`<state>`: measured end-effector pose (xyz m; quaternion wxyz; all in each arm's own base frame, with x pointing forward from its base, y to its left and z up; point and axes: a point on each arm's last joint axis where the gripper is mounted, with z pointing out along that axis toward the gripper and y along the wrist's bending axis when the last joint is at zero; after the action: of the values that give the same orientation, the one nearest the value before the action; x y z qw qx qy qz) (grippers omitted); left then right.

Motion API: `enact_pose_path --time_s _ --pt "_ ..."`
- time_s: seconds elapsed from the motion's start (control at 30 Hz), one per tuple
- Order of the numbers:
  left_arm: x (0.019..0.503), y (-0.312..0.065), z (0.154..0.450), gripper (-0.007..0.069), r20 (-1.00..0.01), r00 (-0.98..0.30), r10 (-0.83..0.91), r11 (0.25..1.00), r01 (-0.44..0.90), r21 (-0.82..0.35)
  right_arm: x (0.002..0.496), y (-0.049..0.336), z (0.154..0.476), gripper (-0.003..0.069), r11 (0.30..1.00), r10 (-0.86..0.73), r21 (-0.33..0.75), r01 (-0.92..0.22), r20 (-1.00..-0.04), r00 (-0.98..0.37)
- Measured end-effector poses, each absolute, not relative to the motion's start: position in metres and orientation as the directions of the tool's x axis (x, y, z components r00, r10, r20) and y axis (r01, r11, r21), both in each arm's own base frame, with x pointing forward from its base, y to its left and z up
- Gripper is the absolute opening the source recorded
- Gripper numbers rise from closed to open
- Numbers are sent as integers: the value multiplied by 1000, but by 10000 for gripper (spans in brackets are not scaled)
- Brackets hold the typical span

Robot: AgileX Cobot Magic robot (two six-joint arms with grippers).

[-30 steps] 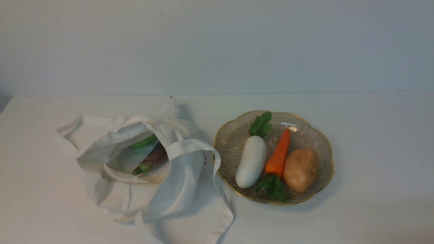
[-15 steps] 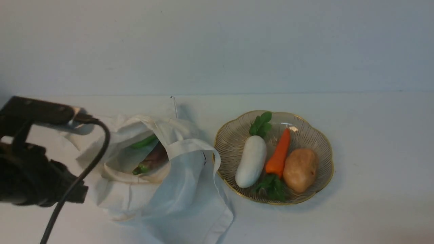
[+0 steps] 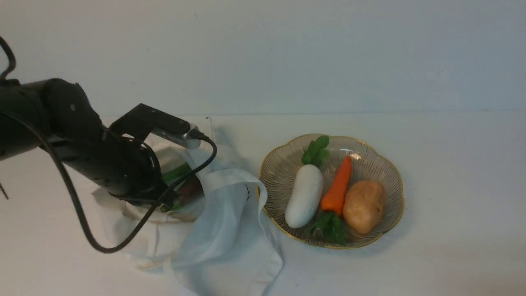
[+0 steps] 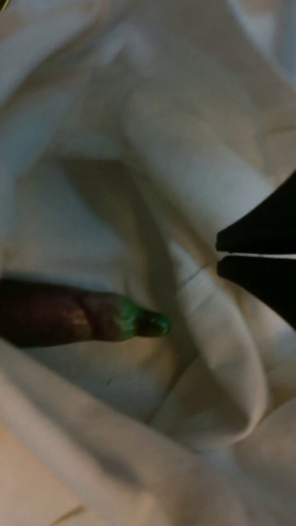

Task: Take vegetables from cloth bag on white table place on plate.
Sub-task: 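Reach into the white cloth bag and grasp a vegetable inside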

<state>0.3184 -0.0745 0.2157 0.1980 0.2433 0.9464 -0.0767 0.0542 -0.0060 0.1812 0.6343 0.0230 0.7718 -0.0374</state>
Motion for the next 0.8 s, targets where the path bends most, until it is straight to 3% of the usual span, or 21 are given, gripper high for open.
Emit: enact_pose_path --time_s 0.17,0.4,0.53,0.8 --pt "335 -75 197 66 -443 -791 422 878 478 -16 54 -6 181 -11 996 -12 -29 83 -981 -194" --pt "346 -76 176 312 -453 -769 451 868 496 23 54 -6 181 -11 996 -12 -29 83 -981 -194" --pt "349 -76 164 399 -433 -771 467 861 508 25 54 -6 181 -11 996 -12 -29 83 -981 -194" --pt "355 -76 142 428 -406 -780 476 859 511 27 54 -6 181 -11 996 -12 -29 83 -981 -194"
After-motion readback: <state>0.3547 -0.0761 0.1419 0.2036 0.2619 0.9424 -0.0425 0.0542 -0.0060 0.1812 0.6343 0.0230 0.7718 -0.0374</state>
